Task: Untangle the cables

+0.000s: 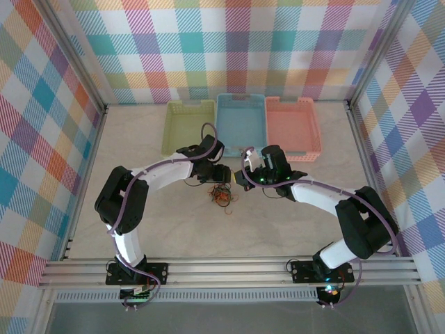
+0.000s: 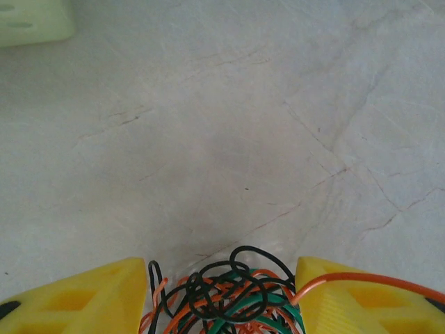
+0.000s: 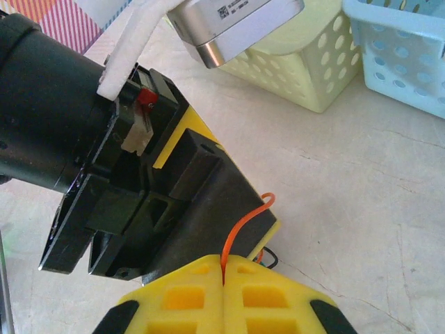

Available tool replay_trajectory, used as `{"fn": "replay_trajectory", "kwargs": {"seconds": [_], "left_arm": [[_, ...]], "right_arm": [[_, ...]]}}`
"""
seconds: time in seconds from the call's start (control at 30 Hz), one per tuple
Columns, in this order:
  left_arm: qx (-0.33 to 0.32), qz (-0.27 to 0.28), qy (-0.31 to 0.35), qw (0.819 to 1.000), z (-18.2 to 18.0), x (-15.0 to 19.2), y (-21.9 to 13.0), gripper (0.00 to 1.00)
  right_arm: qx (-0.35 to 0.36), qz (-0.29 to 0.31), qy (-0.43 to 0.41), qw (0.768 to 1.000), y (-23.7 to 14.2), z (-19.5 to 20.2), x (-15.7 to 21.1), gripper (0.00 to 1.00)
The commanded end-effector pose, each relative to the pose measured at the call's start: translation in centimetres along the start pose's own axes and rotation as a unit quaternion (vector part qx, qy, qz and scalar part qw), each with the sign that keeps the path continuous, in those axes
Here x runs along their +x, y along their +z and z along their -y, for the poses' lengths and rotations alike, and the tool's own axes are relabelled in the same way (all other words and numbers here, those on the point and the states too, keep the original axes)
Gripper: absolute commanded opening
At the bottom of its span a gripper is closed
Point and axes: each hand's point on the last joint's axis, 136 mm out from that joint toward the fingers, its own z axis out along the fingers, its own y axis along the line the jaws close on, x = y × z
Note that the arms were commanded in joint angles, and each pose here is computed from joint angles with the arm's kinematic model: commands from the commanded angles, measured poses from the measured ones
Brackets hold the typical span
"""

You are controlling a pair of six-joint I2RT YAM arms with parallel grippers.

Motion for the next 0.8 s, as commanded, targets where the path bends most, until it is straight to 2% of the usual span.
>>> {"fn": "replay_trajectory", "kwargs": {"seconds": [0.0,0.23,0.5,0.77], "left_arm": [[-0.015,-0.001,-0.007,1.0,0.0,-0.1,-0.2,0.6],[0.015,0.008,-0.031,0.999,0.9,-0.4,0.0,0.7],[0.081,0.017,-0.074,0.994,2.7,-0.2,-0.2,0.73],[0.113,0.016,-0.098,0.989,3.3,0.5,-0.4,0.74]], "right_arm": [[-0.026,0.019,-0.011,0.999,-0.3,-0.9,-0.7,0.0],[-0.033,0.014,-0.011,0.999,-0.1,-1.0,-0.7,0.0],[-0.031,0.007,-0.008,0.999,0.2,-0.8,-0.6,0.0],[-0.027,0.005,-0.006,1.0,0.3,-0.7,-0.6,0.0]]}}
